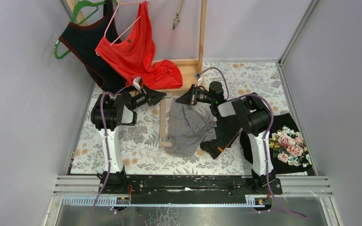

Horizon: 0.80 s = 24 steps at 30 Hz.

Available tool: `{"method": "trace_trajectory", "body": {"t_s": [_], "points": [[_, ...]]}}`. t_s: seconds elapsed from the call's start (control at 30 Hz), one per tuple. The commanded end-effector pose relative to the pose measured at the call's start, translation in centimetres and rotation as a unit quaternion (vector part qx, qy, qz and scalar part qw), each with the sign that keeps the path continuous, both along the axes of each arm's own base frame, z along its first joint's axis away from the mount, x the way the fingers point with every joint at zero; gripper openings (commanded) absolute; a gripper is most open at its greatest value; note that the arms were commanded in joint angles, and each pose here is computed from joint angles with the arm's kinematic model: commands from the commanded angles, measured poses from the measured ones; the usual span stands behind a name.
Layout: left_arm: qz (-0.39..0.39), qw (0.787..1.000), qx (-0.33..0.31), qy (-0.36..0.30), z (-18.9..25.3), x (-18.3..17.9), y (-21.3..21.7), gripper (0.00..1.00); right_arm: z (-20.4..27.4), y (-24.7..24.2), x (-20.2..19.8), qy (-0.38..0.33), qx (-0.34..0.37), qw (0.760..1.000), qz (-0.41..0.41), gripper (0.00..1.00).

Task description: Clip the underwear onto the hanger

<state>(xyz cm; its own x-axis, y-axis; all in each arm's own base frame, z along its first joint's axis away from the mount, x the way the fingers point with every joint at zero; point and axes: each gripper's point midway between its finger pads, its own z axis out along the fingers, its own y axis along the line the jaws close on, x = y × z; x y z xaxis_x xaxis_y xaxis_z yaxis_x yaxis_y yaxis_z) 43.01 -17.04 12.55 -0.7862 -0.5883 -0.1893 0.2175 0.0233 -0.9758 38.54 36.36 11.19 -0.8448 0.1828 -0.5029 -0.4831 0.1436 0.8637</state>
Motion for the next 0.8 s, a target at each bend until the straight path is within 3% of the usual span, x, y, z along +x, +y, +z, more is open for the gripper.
{"method": "trace_trajectory", "body": {"t_s": [0.0, 0.77], "points": [[-0.022, 0.998, 0.002, -0.056, 2.0, -0.6, -0.8, 0.00, 4.3, 0.2, 0.3, -0.054, 0.025, 0.998, 0.017, 0.00], [-0.035, 0.994, 0.011, -0.101, 4.0, -0.9, -2.0, 0.00, 4.4, 0.8, -0.3, -0.006, 0.054, 0.997, 0.053, 0.00]]}}
